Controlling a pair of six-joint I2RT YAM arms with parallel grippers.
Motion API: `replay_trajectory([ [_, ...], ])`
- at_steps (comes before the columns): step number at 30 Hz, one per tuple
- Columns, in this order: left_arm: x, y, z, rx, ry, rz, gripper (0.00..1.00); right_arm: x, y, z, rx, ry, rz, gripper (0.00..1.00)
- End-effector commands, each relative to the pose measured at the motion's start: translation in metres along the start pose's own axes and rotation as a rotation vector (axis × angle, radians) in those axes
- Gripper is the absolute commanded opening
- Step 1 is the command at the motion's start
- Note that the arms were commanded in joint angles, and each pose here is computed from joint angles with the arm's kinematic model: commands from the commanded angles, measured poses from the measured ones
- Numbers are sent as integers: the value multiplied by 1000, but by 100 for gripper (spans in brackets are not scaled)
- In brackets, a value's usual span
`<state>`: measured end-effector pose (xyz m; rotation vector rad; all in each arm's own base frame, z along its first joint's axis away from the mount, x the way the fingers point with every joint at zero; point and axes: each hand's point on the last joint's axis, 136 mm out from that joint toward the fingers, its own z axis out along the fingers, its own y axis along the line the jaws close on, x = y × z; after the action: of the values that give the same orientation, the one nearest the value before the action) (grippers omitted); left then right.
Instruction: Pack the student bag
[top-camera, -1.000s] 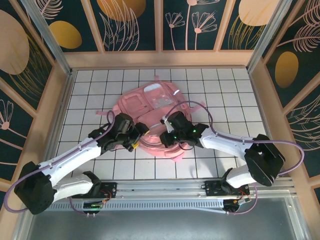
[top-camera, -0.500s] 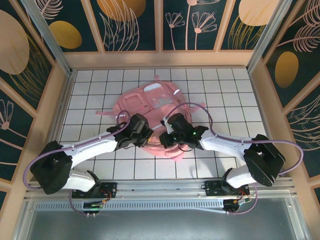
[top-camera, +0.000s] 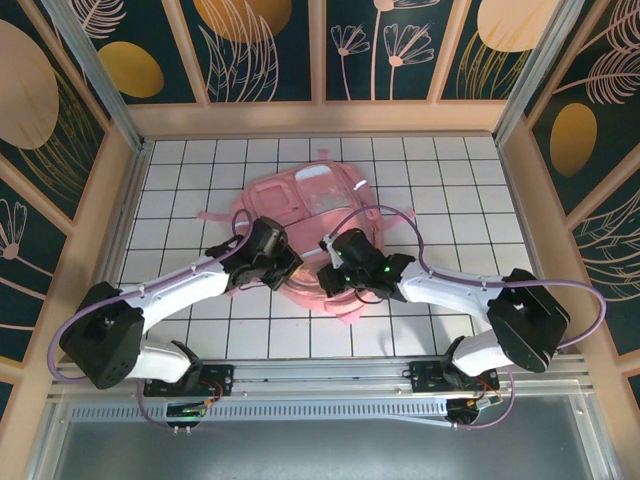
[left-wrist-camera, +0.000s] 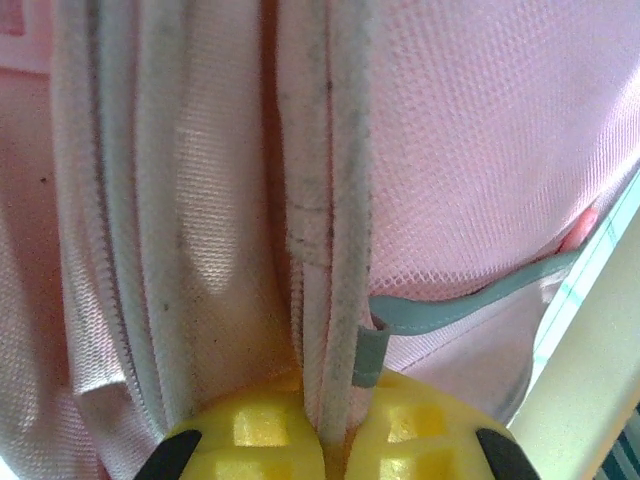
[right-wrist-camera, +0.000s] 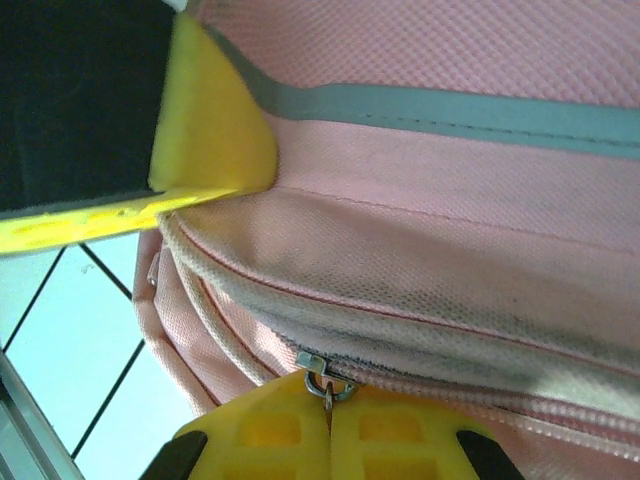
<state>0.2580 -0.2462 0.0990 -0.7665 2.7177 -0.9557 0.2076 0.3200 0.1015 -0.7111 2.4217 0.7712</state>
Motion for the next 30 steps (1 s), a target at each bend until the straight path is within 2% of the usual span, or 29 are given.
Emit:
replay_trajectory([
  [1,-28,32,-14,-202,-51,249,0,15,-9,-3,61,70,-55,0],
  [4,-38,39,-21,-253,-56,334,0,19,-11,-5,68,73,-47,0],
  [6,-48,48,-24,-283,-62,326,0,19,-6,-6,41,70,-42,0],
  [10,-51,50,-17,-260,-32,289,0,23,-3,-3,46,81,-44,0],
  [11,-46,44,-13,-220,1,280,6,24,0,-1,39,78,-40,0],
  [12,-39,38,-9,-180,38,264,21,22,5,1,24,68,-37,0],
  [13,-35,34,-7,-150,63,251,28,20,10,3,11,62,-36,0],
  [18,-30,20,-22,-72,40,183,55,12,30,16,-2,64,-55,0],
  [20,-20,18,-31,-36,61,143,60,10,32,17,8,58,-55,0],
  [22,-11,34,-34,-78,72,81,61,7,33,16,1,43,-53,0],
  [24,-8,58,-33,-156,37,14,61,5,35,15,-12,34,-57,0],
  [25,-5,62,-32,-154,12,-19,61,6,36,16,-19,35,-55,0],
  [30,-2,39,-34,18,-110,-184,62,10,45,19,-73,48,-42,0],
])
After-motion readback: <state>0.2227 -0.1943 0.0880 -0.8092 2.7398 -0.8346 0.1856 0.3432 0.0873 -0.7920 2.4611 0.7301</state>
